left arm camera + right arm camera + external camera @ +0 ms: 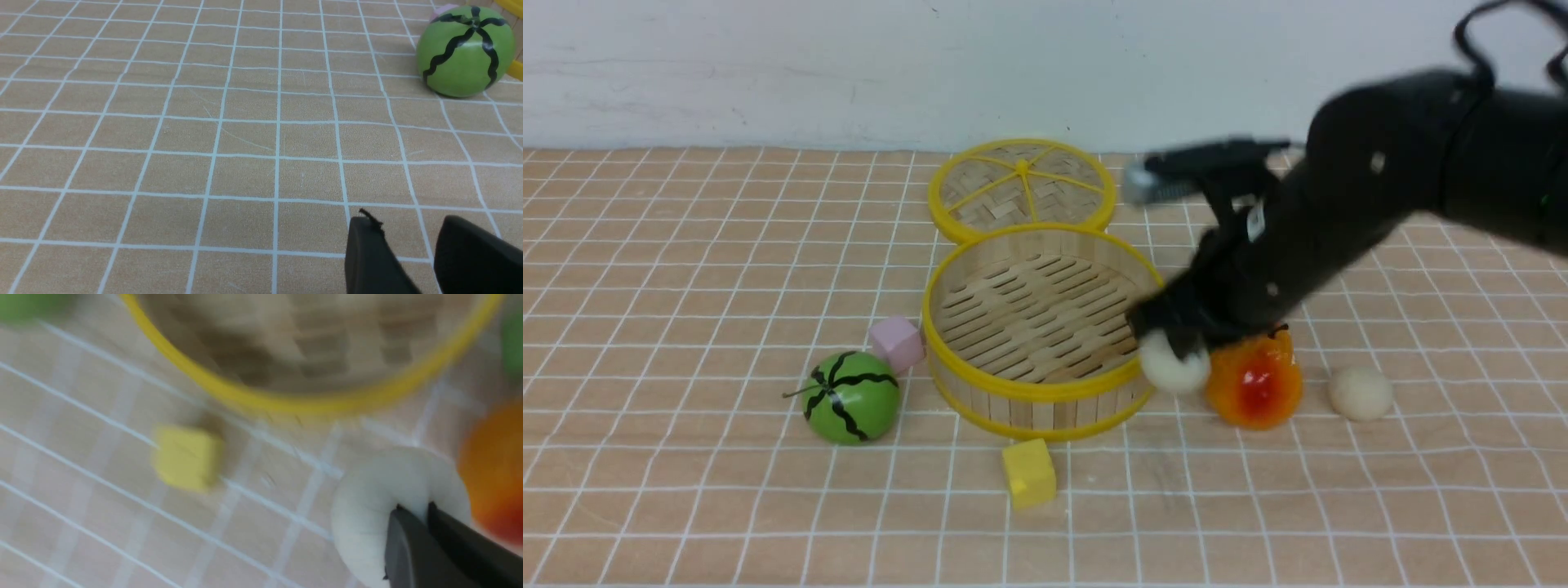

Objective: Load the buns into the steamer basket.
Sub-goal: Use the right arm to put the steamed stuffed bun into the steamer

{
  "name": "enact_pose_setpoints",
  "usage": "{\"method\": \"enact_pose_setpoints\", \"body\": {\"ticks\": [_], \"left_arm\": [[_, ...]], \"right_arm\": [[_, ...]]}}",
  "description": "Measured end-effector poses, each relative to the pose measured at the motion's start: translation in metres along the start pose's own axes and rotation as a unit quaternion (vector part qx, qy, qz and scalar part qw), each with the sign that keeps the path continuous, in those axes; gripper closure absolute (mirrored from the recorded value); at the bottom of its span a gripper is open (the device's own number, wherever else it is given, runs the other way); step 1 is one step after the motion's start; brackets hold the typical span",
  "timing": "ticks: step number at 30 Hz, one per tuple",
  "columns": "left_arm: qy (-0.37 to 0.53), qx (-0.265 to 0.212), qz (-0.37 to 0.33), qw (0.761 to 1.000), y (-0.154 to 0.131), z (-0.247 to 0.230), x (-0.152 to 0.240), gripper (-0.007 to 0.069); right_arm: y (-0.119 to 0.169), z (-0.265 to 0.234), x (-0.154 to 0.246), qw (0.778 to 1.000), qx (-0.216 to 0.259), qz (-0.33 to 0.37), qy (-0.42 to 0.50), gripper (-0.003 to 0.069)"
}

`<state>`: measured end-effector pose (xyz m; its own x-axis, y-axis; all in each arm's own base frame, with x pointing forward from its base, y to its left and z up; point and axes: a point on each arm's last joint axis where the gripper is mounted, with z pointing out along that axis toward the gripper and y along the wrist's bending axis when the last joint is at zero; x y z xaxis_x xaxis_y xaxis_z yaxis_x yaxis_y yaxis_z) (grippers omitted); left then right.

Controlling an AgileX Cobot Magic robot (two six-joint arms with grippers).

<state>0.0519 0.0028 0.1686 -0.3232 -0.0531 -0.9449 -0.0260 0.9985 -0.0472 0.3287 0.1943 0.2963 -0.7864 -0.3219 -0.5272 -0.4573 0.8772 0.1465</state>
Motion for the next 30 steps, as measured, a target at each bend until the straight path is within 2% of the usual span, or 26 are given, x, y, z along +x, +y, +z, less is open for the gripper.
{"method": "enact_pose_setpoints", "body": {"ticks": [4, 9, 16, 20, 27, 28, 29, 30], "left_arm": [[0.000, 0.000, 0.000, 1.000, 0.000, 0.000, 0.000, 0.0387], [0.000, 0.000, 0.000, 1.000, 0.000, 0.000, 0.000, 0.0387], [0.000, 0.000, 0.000, 1.000, 0.000, 0.000, 0.000, 0.0387], [0.000, 0.000, 0.000, 1.000, 0.000, 0.000, 0.000, 0.0387], [0.000, 0.000, 0.000, 1.000, 0.000, 0.000, 0.000, 0.0387], [0.000, 0.000, 0.000, 1.000, 0.000, 0.000, 0.000, 0.0387], [0.000, 0.000, 0.000, 1.000, 0.000, 0.000, 0.000, 0.0387], [0.000, 0.000, 0.000, 1.000, 0.000, 0.000, 0.000, 0.0387]], "right_arm": [[0.008, -0.006, -0.028, 0.997, -0.030, -0.014, -0.074, 0.0658], [0.007, 0.037, -0.043, 0.992, -0.050, -0.002, -0.119, 0.0658], [-0.004, 0.123, -0.029, 0.994, -0.047, 0.011, -0.094, 0.0640], [-0.007, 0.140, -0.022, 0.996, -0.044, 0.014, -0.078, 0.0589], [-0.006, 0.129, -0.029, 0.994, -0.044, 0.012, -0.099, 0.0335], [-0.005, 0.128, -0.030, 0.994, -0.044, 0.011, -0.100, 0.0327], [-0.004, 0.118, -0.032, 0.993, -0.047, 0.008, -0.104, 0.0269], [-0.003, 0.112, -0.034, 0.993, -0.047, 0.003, -0.107, 0.0242]]}}
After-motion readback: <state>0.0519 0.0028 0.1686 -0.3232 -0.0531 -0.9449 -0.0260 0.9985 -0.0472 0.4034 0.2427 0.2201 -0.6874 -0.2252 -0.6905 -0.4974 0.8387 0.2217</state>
